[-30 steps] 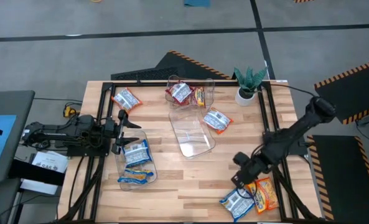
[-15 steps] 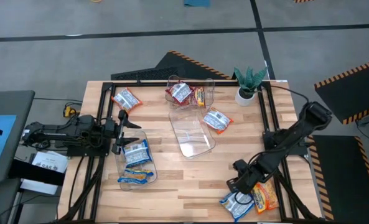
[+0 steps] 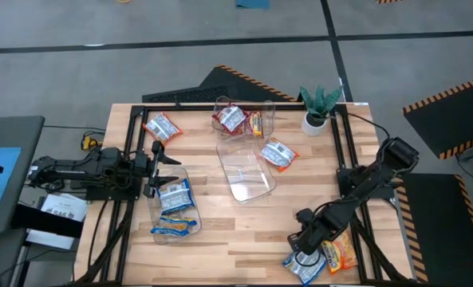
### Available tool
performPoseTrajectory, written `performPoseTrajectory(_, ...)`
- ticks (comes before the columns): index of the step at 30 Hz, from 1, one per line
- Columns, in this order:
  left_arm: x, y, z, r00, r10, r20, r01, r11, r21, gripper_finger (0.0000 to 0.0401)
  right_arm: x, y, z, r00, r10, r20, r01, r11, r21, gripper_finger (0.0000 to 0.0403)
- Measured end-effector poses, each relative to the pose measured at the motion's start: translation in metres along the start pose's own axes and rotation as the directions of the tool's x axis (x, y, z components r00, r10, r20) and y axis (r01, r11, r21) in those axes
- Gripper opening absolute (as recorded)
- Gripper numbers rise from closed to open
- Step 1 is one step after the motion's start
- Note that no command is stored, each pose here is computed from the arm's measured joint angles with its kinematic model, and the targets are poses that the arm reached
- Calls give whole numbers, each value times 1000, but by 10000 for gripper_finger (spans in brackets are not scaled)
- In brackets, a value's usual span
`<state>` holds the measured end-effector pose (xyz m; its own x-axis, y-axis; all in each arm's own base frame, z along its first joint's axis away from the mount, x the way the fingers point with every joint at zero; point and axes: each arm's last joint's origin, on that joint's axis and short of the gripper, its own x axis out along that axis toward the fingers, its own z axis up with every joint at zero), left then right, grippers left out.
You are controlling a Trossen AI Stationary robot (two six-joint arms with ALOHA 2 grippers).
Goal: Sort Maruchan noodles
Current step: Put the blue noodle pack into the bottom transparent bin
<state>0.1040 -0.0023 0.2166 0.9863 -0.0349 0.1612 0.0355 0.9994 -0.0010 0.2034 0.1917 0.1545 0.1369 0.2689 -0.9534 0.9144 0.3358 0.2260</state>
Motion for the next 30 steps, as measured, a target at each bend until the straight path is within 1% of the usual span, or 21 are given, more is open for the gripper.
performPoseTrajectory(3,0,0,0,1000,0,0,0,1000,2,226,5,-1,0,1000,-27,9,27,1000,-1,148)
performPoseTrajectory(5,0,0,0,1000,0,1,0,1000,3,226,7,-2,1,999,-44,15,44,999,-16,130)
performPoseTrajectory(7,0,0,0,1000,0,0,0,1000,3,226,8,-2,2,998,-54,18,55,998,-35,100)
performPoseTrajectory(10,0,0,0,1000,1,1,-1,1000,3,226,6,-2,2,999,-47,16,49,995,-82,35)
performPoseTrajectory(11,0,0,0,1000,4,1,-4,1000,3,226,4,-2,2,999,-40,14,41,994,-99,20)
performPoseTrajectory(12,0,0,0,1000,5,1,-5,1000,5,226,2,-1,2,1000,-29,11,30,993,-115,14)
performPoseTrajectory(14,0,0,0,1000,7,1,-7,1000,12,226,-4,0,3,1000,-8,10,9,990,-137,14)
performPoseTrajectory(18,0,0,0,1000,8,1,-8,1000,15,226,-17,2,7,997,63,52,-52,982,-179,7)
performPoseTrajectory(22,0,0,0,1000,8,1,-8,1000,15,226,-35,5,14,978,166,123,-135,965,-225,7)
performPoseTrajectory(24,0,0,0,1000,8,1,-8,1000,15,226,-44,8,17,958,230,172,-181,949,-256,7)
performPoseTrajectory(26,0,0,0,1000,8,1,-8,1000,17,226,-54,11,23,926,295,235,-223,931,-289,7)
performPoseTrajectory(30,0,0,0,1000,8,1,-8,1000,19,226,-72,14,37,848,381,369,-250,900,-357,7)
